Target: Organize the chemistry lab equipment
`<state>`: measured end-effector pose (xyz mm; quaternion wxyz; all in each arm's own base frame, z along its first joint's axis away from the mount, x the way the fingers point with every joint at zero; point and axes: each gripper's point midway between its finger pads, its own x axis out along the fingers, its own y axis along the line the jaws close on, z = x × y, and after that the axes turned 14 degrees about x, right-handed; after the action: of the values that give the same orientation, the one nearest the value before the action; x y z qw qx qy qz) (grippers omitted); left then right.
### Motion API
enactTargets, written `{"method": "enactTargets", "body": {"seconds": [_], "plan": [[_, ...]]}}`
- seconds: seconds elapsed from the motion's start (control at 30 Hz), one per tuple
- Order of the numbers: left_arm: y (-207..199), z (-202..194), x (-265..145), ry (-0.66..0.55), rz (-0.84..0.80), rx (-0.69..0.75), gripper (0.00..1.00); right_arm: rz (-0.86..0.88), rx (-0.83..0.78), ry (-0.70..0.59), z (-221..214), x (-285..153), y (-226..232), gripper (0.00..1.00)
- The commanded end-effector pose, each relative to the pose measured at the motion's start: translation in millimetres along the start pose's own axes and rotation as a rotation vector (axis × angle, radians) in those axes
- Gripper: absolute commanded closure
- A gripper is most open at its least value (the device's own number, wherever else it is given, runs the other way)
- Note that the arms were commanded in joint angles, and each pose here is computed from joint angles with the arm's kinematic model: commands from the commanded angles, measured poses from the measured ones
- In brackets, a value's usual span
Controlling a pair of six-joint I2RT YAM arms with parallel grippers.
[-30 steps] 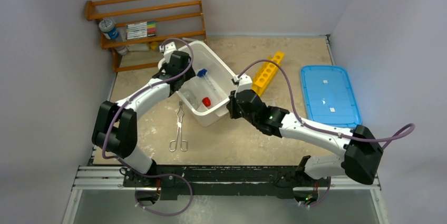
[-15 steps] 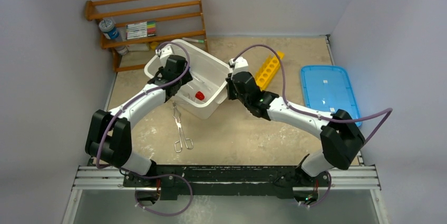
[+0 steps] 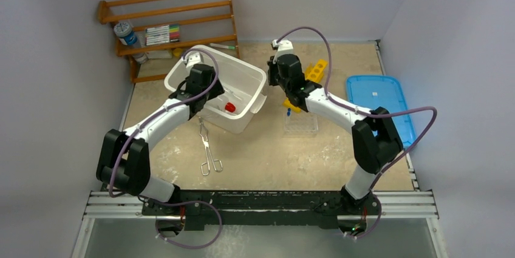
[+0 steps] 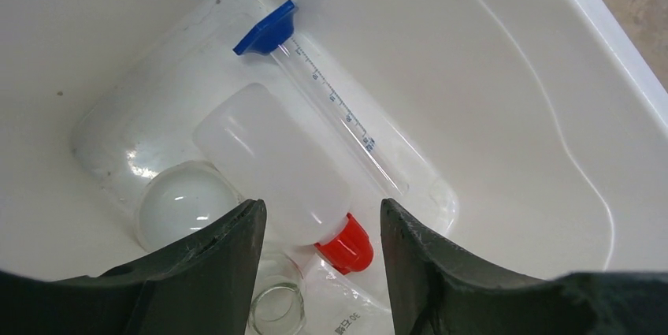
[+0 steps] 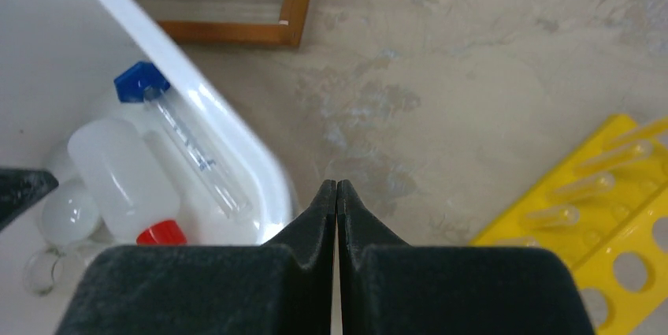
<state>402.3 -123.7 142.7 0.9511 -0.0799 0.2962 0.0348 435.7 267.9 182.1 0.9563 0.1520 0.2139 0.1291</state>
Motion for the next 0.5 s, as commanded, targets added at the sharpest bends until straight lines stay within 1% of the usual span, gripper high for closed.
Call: {"method": "enactTargets", "body": {"seconds": [0.0, 0.1, 0.2, 0.23, 0.27, 0.3, 0.33, 0.37, 0.4, 0.47], "plan": [[-22, 27, -17, -0.091, -0.125, 0.014, 0.44, 0.076, -0.036, -0.098, 50, 6, 23, 1.0], [-16, 48, -35, -0.155, -0.102, 0.019, 0.4, 0.099, -0.034, -0.128, 66, -6, 29, 1.0], [-6, 86, -72, -0.265, -0.06, 0.019, 0.38, 0.117, -0.025, -0.168, 83, -28, 32, 1.0], [-2, 96, -89, -0.302, -0.04, 0.022, 0.38, 0.12, -0.023, -0.177, 86, -35, 32, 0.96], [5, 105, -104, -0.342, -0.008, 0.019, 0.38, 0.125, -0.02, -0.185, 89, -41, 32, 0.89], [14, 110, -121, -0.373, 0.024, 0.01, 0.38, 0.128, -0.019, -0.188, 90, -46, 31, 0.76], [23, 112, -134, -0.398, 0.055, -0.004, 0.38, 0.128, -0.02, -0.189, 91, -51, 30, 0.68], [34, 110, -144, -0.414, 0.093, -0.027, 0.38, 0.122, -0.017, -0.195, 92, -56, 28, 0.61], [45, 107, -155, -0.429, 0.119, -0.056, 0.38, 0.123, -0.024, -0.207, 94, -61, 26, 0.56], [61, 83, -157, -0.404, 0.154, -0.086, 0.38, 0.153, -0.027, -0.21, 92, -70, 28, 0.49]]}}
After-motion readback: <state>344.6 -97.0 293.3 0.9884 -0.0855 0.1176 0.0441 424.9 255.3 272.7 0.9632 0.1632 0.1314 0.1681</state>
